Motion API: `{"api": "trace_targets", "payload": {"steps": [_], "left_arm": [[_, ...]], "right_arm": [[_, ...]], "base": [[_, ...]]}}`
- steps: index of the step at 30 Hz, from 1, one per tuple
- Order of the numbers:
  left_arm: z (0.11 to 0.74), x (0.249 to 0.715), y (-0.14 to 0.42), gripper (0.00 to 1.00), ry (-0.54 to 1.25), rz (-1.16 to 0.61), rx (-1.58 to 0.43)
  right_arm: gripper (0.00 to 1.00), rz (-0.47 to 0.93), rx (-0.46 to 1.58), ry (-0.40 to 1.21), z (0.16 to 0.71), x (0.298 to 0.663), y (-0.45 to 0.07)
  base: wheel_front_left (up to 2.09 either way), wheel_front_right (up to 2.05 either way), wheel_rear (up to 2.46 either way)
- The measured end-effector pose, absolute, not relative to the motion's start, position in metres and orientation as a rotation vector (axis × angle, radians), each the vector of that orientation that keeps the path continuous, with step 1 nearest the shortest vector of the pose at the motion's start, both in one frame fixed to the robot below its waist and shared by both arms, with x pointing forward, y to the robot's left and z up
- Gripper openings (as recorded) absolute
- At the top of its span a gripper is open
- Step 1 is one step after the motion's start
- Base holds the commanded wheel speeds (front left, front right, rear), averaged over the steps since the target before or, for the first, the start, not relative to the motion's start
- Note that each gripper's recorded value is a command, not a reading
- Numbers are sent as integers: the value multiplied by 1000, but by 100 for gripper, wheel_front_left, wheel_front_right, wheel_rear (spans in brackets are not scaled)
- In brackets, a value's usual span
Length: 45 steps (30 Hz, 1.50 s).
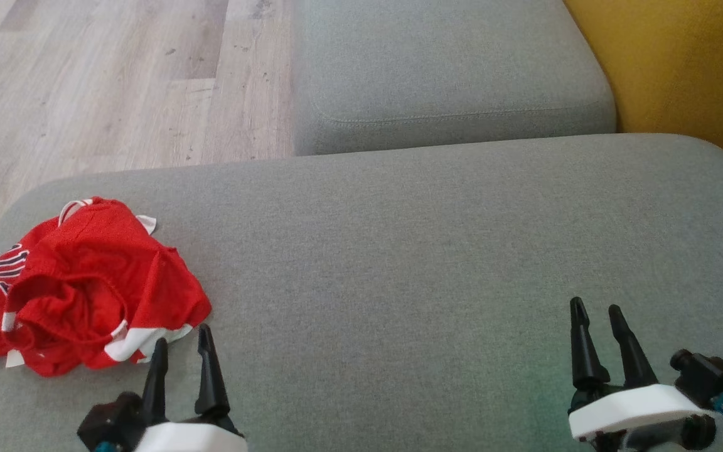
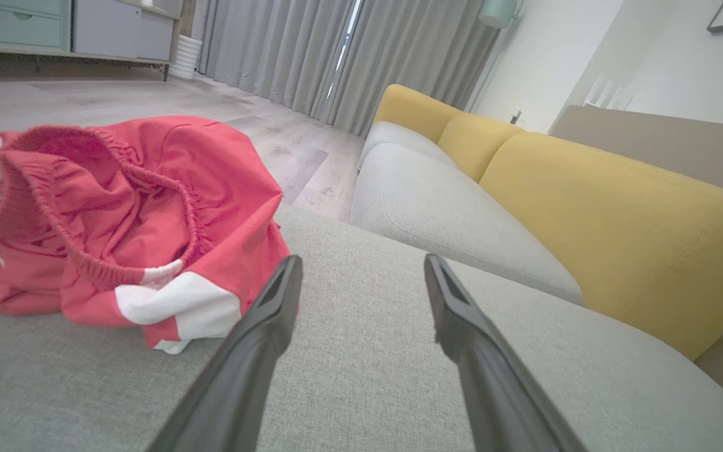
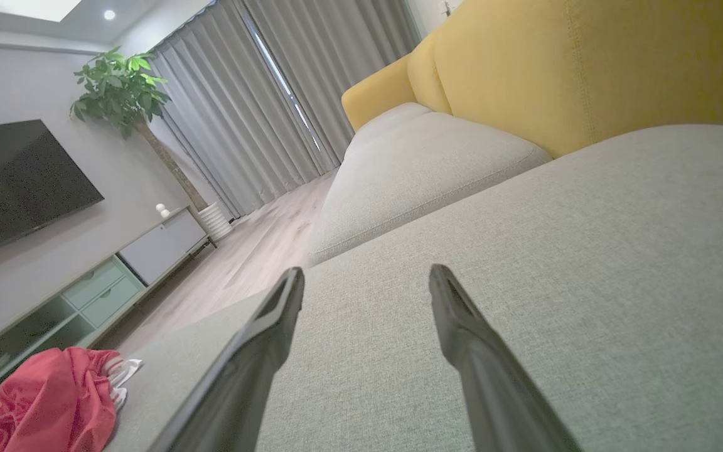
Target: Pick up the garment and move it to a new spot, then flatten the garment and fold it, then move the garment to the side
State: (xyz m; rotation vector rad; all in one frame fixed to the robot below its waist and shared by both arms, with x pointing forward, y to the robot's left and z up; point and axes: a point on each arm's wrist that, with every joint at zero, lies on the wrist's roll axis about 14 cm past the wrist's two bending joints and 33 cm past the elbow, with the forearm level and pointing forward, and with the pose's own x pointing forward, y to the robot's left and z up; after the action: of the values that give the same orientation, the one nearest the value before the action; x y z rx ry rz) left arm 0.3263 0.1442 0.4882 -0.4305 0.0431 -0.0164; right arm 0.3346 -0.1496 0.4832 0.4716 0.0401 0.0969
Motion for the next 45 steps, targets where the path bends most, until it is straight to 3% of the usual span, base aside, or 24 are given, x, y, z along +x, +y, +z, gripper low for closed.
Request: {"api": "trace_targets", "payload": {"steps": [29, 45], "left_arm": [[503, 320, 130, 100, -67, -53, -86], [495, 320, 131, 100, -41, -51, -89]], "right_arm": [[100, 191, 161, -3, 483, 325, -131], [100, 194, 157, 12, 479, 325, -130]], "base": [[0, 0, 0], [0, 0, 0]]}}
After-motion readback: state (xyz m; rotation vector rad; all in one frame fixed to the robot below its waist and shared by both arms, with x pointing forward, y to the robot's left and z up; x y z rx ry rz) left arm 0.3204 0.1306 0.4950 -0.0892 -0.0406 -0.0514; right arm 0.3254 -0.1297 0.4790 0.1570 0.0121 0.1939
